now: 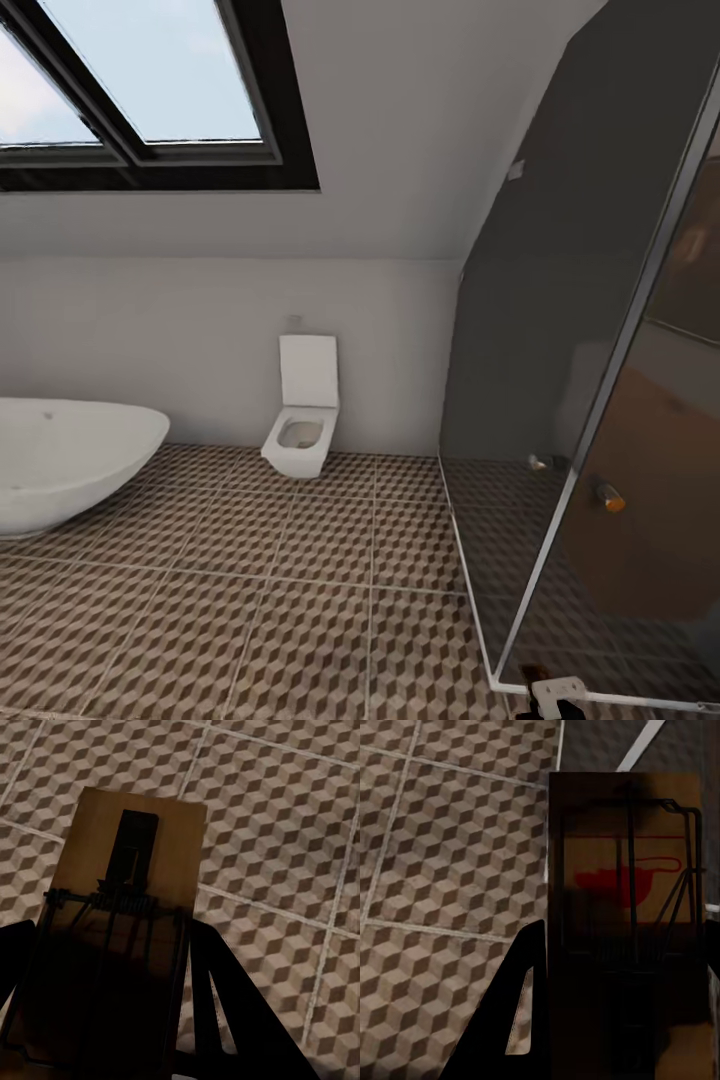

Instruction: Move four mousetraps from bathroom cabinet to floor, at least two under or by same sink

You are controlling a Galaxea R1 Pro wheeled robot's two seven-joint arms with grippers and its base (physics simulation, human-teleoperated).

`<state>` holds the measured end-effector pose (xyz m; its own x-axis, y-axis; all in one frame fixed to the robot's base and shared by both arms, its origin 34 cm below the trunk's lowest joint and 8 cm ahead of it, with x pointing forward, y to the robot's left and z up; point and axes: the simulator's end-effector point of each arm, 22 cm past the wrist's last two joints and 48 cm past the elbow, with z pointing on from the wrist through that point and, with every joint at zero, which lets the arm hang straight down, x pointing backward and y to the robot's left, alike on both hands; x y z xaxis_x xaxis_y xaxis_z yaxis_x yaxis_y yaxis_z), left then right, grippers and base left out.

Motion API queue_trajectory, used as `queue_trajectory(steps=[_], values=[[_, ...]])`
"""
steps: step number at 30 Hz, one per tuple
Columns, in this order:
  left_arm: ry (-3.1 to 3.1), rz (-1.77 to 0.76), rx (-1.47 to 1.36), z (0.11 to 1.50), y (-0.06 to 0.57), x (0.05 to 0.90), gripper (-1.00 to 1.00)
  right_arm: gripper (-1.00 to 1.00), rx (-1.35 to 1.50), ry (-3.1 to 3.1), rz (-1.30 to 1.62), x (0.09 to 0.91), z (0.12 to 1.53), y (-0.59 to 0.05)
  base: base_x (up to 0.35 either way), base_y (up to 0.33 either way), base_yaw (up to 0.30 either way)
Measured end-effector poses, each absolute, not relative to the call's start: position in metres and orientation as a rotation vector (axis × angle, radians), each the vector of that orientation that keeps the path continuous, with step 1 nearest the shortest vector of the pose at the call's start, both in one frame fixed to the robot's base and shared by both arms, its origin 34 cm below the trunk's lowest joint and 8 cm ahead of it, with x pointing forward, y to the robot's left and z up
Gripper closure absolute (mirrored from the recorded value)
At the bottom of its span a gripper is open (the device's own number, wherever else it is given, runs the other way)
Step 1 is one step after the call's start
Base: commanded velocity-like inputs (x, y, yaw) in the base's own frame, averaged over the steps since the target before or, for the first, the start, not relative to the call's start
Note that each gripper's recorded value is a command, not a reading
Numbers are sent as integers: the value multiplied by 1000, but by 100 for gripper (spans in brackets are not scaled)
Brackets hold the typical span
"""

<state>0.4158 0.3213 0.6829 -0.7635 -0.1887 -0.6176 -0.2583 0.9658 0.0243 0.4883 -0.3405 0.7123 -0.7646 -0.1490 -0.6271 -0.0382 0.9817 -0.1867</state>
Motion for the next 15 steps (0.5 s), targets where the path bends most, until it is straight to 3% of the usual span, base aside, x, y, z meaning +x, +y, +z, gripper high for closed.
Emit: queue_trajectory(steps=[15], values=[[2461,140,-312,683,320,416,100,100,-130,2436,-213,488,712,-341,0,0,291]])
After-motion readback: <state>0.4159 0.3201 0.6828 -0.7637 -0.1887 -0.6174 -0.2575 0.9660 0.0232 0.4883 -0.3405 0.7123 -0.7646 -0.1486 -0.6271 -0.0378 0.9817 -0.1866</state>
